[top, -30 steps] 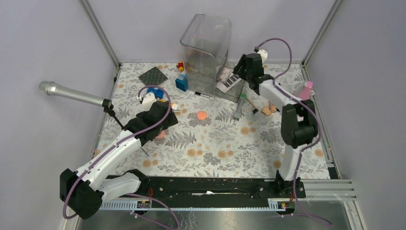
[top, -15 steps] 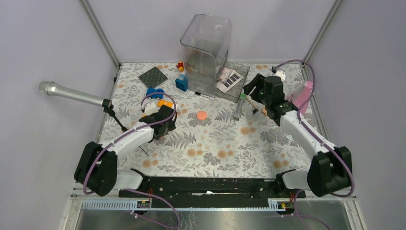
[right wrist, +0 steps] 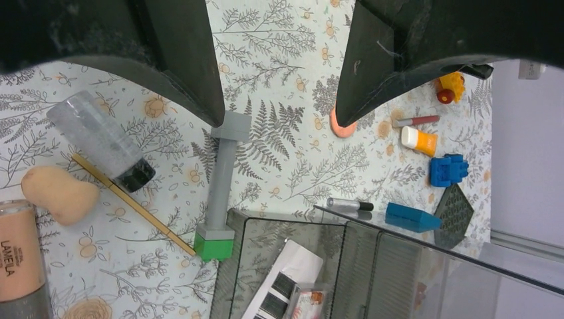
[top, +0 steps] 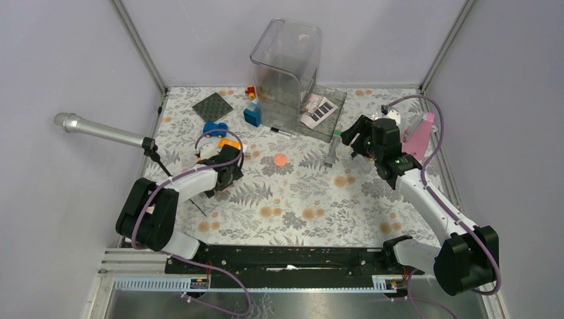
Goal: Organize the makeup
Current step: Pick up the makeup from the center of the board.
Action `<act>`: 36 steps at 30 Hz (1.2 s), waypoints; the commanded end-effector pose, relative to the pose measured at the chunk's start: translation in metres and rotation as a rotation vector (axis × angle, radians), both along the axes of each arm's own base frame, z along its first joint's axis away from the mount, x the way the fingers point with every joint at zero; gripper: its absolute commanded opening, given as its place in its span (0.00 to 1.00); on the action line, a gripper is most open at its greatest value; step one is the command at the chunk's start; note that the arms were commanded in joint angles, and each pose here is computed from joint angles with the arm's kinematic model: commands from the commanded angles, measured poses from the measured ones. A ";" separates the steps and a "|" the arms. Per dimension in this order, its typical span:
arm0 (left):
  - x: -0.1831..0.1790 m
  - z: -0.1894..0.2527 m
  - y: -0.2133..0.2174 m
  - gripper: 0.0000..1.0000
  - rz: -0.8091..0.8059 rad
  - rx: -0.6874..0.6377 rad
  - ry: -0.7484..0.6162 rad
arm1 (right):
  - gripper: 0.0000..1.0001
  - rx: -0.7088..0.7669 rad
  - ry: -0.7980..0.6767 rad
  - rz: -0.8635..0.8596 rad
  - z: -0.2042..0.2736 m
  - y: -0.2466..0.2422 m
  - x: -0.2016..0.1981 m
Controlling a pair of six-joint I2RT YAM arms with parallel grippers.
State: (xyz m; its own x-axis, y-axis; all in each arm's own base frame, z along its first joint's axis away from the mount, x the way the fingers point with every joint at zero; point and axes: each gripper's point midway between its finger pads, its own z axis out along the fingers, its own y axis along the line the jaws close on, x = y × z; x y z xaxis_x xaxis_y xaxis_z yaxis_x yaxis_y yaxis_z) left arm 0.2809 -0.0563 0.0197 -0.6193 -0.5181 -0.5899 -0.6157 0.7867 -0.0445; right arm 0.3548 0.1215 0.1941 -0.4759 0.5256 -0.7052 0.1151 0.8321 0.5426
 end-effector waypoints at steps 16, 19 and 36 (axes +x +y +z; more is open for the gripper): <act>-0.005 -0.020 -0.006 0.67 -0.002 -0.098 0.004 | 0.70 0.035 -0.001 0.017 -0.001 0.004 -0.009; -0.008 -0.021 -0.010 0.61 -0.012 -0.124 0.001 | 0.69 0.038 -0.002 0.012 -0.001 0.003 -0.011; 0.017 0.064 -0.116 0.40 -0.224 -0.365 -0.156 | 0.70 0.237 -0.091 0.272 -0.025 0.077 -0.045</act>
